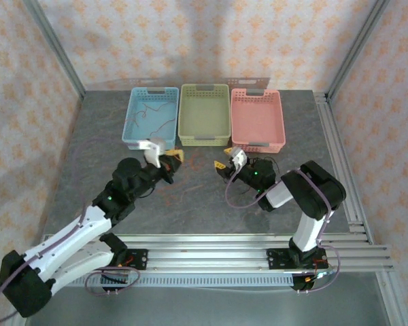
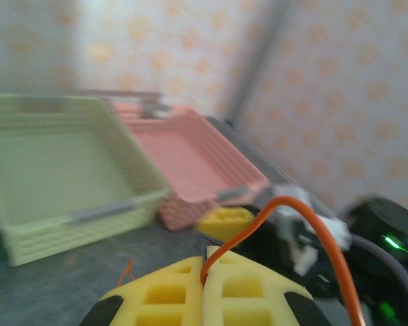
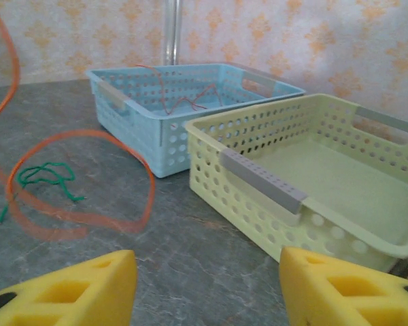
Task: Untangle the cables
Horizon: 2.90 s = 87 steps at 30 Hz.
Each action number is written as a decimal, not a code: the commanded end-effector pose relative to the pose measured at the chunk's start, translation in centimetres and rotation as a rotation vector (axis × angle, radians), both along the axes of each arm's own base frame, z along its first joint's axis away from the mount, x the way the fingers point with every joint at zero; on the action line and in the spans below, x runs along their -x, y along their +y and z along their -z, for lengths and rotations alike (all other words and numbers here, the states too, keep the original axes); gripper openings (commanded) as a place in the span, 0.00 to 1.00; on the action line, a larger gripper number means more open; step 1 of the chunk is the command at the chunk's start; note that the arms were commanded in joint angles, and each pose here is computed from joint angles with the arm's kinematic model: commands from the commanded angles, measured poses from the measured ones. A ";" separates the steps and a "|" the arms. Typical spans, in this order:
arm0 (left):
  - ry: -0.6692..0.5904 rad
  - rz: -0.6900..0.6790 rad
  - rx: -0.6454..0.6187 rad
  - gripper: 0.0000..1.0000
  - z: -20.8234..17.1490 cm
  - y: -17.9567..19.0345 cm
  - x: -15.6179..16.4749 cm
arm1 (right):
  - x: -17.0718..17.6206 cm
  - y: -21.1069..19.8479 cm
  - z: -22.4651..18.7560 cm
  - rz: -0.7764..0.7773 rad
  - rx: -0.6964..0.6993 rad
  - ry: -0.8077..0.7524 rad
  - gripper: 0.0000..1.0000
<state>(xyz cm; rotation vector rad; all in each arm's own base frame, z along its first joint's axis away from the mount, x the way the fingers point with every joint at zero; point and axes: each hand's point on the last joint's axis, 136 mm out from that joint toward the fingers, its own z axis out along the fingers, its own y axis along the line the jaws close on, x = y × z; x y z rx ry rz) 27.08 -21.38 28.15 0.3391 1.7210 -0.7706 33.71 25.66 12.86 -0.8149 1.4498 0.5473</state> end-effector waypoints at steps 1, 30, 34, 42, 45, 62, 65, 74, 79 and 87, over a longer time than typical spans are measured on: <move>-0.090 0.209 -0.083 0.00 -2.7 -3.5 3.1 | 0.2 0.7 -0.9 -0.036 -0.008 -0.045 0.57; -0.052 -0.361 -0.230 0.00 -11.6 -2.8 -12.5 | -5.1 -9.7 -3.3 0.647 -0.078 -0.058 0.59; -0.030 -0.495 -0.196 0.00 -11.8 0.6 -16.3 | -5.2 -9.5 -3.1 0.638 -0.077 -0.053 0.59; -0.036 -0.637 -0.257 0.00 -12.5 4.4 -22.2 | -5.3 -9.3 -2.9 0.629 -0.070 -0.050 0.59; -0.026 -0.693 -0.248 0.00 -12.5 7.0 -24.0 | -5.3 -9.1 -2.8 0.621 -0.066 -0.050 0.59; 0.177 -0.901 -0.381 0.00 -0.7 15.8 -31.6 | -5.6 -8.7 -2.3 0.607 -0.062 -0.041 0.59; 0.235 -0.926 -0.390 0.00 2.3 16.7 -31.8 | -5.6 -8.5 -2.1 0.598 -0.058 -0.036 0.59; 0.316 -0.925 -0.372 0.22 5.5 17.5 -31.0 | -5.6 -8.3 -2.0 0.585 -0.059 -0.033 0.59; 0.336 -0.997 -0.254 0.79 4.0 18.4 -28.4 | -5.5 -7.8 -2.0 0.554 -0.060 -0.030 0.59; 0.317 -1.066 -0.079 0.87 1.5 20.6 -19.1 | -4.4 -4.4 -1.6 0.374 -0.042 -0.033 0.55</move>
